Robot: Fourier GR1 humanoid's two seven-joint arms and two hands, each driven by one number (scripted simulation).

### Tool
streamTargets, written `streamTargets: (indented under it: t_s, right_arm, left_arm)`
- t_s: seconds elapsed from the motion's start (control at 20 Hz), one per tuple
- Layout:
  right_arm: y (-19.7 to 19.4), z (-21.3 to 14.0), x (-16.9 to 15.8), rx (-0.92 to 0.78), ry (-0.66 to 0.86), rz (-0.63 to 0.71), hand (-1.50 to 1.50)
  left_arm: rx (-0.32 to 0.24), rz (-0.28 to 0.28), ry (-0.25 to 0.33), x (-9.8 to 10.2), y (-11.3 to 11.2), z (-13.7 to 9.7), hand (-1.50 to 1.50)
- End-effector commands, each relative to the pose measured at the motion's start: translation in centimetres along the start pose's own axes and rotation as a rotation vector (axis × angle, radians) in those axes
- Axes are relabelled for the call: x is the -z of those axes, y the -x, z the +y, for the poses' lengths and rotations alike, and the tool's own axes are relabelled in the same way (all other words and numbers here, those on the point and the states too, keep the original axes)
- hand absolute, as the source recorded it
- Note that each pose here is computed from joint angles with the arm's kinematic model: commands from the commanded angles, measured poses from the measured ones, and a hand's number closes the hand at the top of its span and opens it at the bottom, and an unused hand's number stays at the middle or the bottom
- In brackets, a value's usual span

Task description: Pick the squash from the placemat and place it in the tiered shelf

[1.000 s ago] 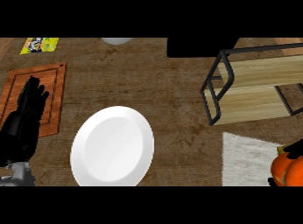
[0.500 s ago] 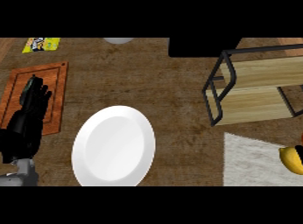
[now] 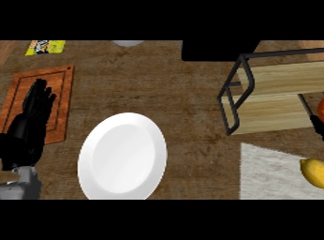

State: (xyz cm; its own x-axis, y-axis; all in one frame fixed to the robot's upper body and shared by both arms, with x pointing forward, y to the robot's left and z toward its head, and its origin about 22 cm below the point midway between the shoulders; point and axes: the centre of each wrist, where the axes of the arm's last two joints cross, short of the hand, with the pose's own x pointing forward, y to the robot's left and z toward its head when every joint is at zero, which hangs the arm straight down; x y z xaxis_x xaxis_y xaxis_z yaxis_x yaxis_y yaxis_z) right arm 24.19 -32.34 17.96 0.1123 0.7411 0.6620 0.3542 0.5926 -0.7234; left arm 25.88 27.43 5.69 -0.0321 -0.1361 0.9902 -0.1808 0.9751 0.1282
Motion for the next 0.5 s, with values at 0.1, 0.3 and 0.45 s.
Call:
streamTargets:
  t_s: [0.1,0.3,0.45]
  right_arm:
    - [1.0,1.5,3.4,0.044,0.048,-0.02,1.5]
    - [1.7,4.8,5.8,0.03,0.054,-0.032,1.5]
    - [3.2,5.7,6.1,0.01,0.042,-0.045,1.5]
  left_arm:
    - [-0.006,0.005,-0.008,0.0,-0.1,-0.4,0.0]
    - [-0.019,0.01,-0.009,-2.2,0.0,-0.6,0.0]
    - [0.006,-0.004,-0.006,-1.2,-1.2,0.2,0.0]
